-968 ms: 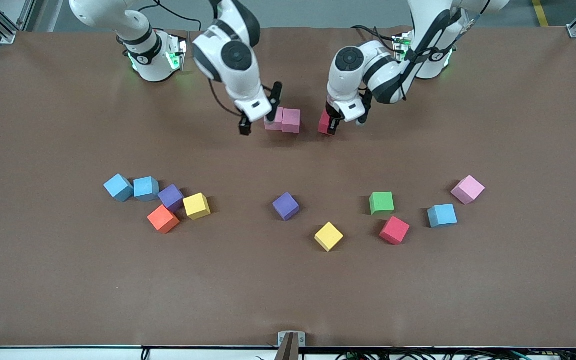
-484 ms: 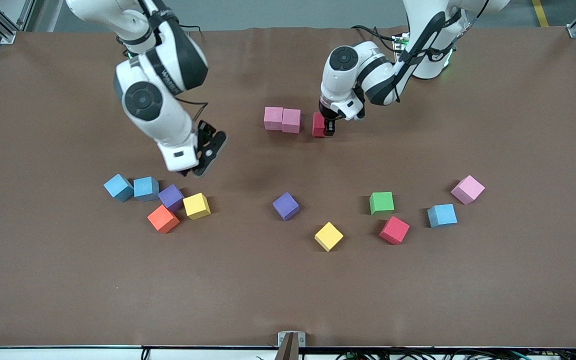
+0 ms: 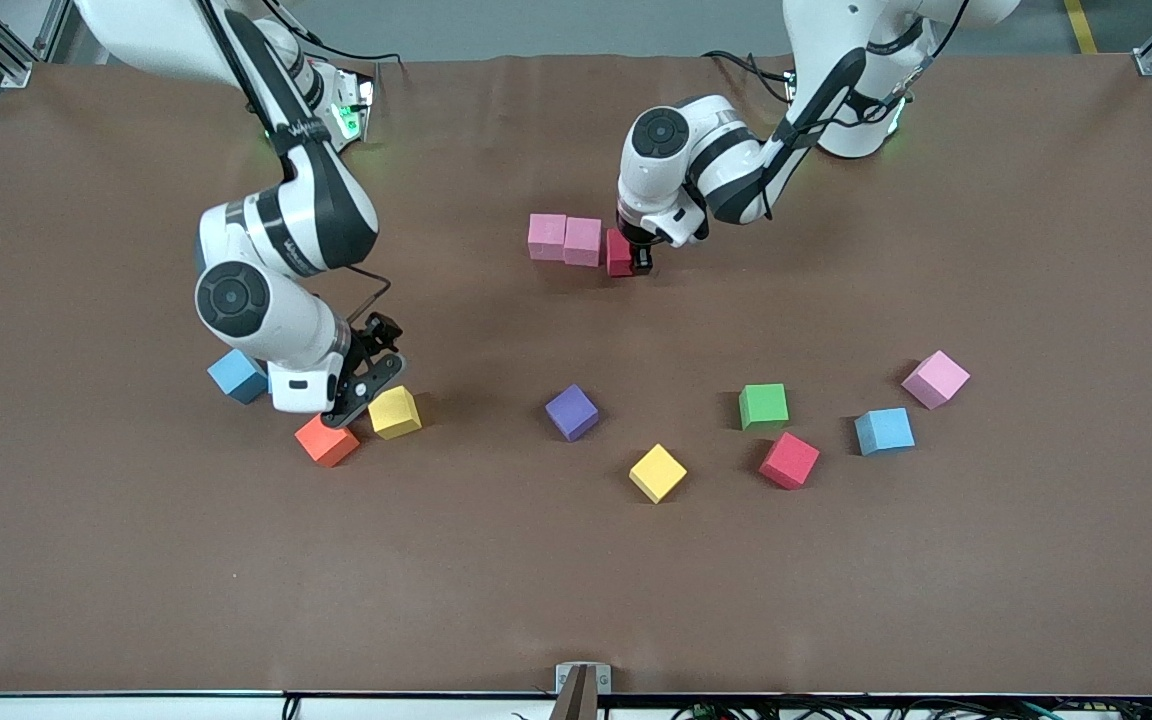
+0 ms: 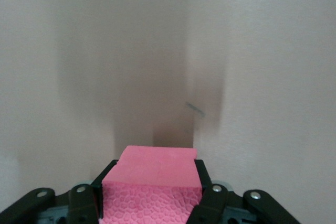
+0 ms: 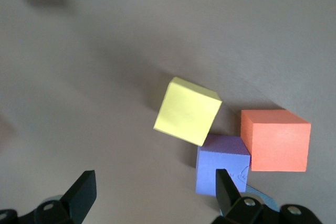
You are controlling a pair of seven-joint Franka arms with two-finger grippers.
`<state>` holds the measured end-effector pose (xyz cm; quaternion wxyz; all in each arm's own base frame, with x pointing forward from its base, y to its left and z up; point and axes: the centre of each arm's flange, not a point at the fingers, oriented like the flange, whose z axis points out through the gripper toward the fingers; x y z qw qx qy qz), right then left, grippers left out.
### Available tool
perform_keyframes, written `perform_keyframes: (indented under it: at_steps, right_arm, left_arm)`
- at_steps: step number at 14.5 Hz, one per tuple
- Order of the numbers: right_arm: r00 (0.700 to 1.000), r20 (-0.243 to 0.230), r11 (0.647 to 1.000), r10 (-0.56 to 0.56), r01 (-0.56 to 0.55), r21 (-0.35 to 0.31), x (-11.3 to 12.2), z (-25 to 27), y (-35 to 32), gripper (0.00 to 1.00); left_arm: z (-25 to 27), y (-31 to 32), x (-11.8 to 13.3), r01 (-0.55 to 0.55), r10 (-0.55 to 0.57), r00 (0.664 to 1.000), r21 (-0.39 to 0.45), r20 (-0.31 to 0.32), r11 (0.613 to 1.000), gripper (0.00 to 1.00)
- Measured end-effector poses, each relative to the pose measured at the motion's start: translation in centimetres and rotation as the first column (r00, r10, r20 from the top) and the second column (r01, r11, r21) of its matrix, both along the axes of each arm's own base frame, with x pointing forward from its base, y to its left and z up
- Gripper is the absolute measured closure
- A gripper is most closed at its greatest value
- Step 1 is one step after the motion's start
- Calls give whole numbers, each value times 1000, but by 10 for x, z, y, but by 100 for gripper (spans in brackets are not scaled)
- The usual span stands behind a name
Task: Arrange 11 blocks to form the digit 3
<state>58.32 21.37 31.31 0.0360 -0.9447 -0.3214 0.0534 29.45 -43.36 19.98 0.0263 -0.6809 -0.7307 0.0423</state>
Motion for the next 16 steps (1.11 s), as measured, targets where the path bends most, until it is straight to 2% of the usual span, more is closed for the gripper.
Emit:
perform_keyframes:
  at_steps: [5,10,16]
  right_arm:
    - [987,35,988,-157,157,-5,8,-45,11,0]
    - [981,71,984,-180,180,6,14,-82,12,0]
    - [977,75,979,-201,202,-7,19,-94,-1,0]
  left_arm:
    - [-3,-11,-22,34,-33,999,26,-21,999,39]
    - [-5,-9,-20,27,-26,999,30,-24,999,39]
    - [-10,-10,-20,25,-24,999,32,-35,999,39]
